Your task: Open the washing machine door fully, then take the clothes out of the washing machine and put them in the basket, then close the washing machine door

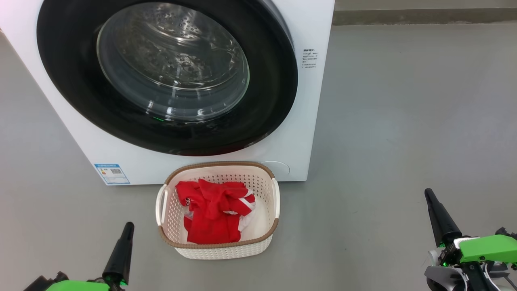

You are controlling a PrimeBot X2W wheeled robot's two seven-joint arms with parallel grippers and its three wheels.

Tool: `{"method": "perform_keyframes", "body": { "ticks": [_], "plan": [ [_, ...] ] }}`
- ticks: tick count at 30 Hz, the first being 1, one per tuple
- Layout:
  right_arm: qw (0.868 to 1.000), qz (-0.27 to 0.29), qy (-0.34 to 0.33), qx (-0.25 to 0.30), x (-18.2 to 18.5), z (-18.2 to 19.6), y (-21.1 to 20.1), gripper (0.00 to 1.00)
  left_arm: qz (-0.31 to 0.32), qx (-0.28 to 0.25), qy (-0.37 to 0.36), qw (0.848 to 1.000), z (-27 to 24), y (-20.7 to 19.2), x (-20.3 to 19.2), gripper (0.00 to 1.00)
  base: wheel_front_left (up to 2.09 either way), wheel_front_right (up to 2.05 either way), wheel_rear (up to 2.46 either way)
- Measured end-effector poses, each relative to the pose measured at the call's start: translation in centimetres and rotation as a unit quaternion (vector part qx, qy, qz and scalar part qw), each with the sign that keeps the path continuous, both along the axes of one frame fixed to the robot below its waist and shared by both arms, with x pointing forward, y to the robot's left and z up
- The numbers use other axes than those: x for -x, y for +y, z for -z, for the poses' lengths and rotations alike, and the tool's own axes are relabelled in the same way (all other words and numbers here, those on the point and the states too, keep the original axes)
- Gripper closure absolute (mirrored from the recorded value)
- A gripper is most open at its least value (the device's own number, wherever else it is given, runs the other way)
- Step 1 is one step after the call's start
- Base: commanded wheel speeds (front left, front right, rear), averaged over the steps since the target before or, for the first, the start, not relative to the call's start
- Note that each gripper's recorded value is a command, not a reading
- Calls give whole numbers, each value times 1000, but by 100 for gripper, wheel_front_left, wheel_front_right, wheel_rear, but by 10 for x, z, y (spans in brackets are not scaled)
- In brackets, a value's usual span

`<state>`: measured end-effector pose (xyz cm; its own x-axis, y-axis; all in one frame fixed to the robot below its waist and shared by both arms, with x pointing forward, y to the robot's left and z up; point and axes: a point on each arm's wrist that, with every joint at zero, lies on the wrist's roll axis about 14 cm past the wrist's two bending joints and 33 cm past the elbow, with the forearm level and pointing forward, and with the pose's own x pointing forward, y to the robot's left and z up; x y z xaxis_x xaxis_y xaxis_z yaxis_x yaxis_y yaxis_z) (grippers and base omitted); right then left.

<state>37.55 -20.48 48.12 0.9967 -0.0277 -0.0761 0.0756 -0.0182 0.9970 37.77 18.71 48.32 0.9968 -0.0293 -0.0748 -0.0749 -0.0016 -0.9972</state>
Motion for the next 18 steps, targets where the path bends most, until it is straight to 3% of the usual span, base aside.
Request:
{"method": "perform_keyframes", "body": {
  "ticks": [18],
  "plan": [
    [1000, 0, 0, 0, 0, 0, 0, 100, 0, 0, 0, 1000, 0, 0, 0, 100, 0, 0, 0]
  ]
}}
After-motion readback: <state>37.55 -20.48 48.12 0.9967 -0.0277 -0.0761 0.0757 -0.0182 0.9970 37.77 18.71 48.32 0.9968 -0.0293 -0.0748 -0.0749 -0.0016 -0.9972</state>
